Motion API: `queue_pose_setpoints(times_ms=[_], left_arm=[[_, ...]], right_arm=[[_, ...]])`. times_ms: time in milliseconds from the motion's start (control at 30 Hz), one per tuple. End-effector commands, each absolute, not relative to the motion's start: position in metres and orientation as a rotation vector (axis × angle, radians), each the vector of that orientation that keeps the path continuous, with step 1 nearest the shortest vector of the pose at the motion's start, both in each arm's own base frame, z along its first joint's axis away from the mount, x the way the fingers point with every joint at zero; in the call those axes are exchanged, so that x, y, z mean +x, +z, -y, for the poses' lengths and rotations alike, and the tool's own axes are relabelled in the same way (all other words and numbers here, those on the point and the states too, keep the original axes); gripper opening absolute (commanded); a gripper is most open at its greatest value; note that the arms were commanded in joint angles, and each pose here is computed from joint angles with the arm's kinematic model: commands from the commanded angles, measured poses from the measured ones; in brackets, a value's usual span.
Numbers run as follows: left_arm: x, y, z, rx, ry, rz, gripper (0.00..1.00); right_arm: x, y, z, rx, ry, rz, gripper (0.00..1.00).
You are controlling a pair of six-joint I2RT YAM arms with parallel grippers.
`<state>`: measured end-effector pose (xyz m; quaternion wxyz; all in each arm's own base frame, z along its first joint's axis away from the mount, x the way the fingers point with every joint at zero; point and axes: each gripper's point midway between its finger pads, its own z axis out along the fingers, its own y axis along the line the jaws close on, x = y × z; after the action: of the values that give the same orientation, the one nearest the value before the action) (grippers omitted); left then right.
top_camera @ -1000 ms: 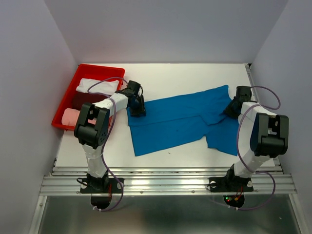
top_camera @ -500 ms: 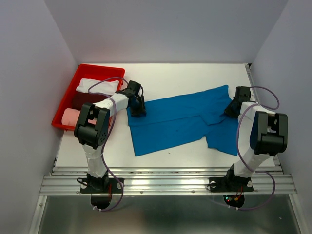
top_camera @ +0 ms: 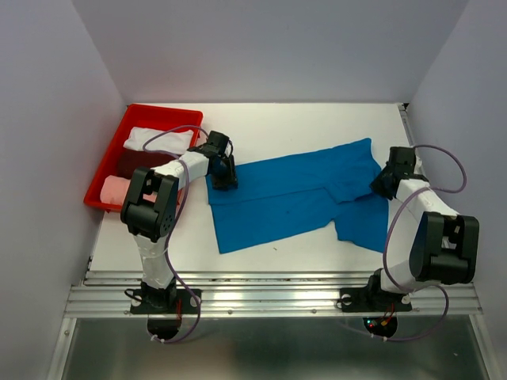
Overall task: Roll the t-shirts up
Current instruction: Fold the T-shirt at the center of the board.
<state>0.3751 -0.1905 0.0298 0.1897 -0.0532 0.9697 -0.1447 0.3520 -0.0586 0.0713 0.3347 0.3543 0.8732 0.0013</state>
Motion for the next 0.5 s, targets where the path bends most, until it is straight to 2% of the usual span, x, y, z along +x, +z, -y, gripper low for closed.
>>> queue_pose_setpoints(times_ms=[0, 267, 367, 467], left_arm=[[0.372, 0.041, 0.191, -0.107, -0.416, -2.708, 0.50], [0.372, 0.039, 0.192, -0.102, -0.418, -2.711, 0.50], [0.371, 0.042, 0.191, -0.100, -0.418, -2.705, 0.50], [0.372, 0.043, 0.191, -0.098, -0.416, -2.703, 0.50]], right_arm=[[0.327, 0.063, 0.064, 0.973, -0.066, -2.314, 0.01], [0.315, 0.053, 0.068, 1.005, -0.120, -2.331, 0.02], [0.309, 0.053, 0.076, 1.029, -0.189, -2.328, 0.05], [0.308, 0.063, 0.085, 1.037, -0.246, -2.292, 0.04]])
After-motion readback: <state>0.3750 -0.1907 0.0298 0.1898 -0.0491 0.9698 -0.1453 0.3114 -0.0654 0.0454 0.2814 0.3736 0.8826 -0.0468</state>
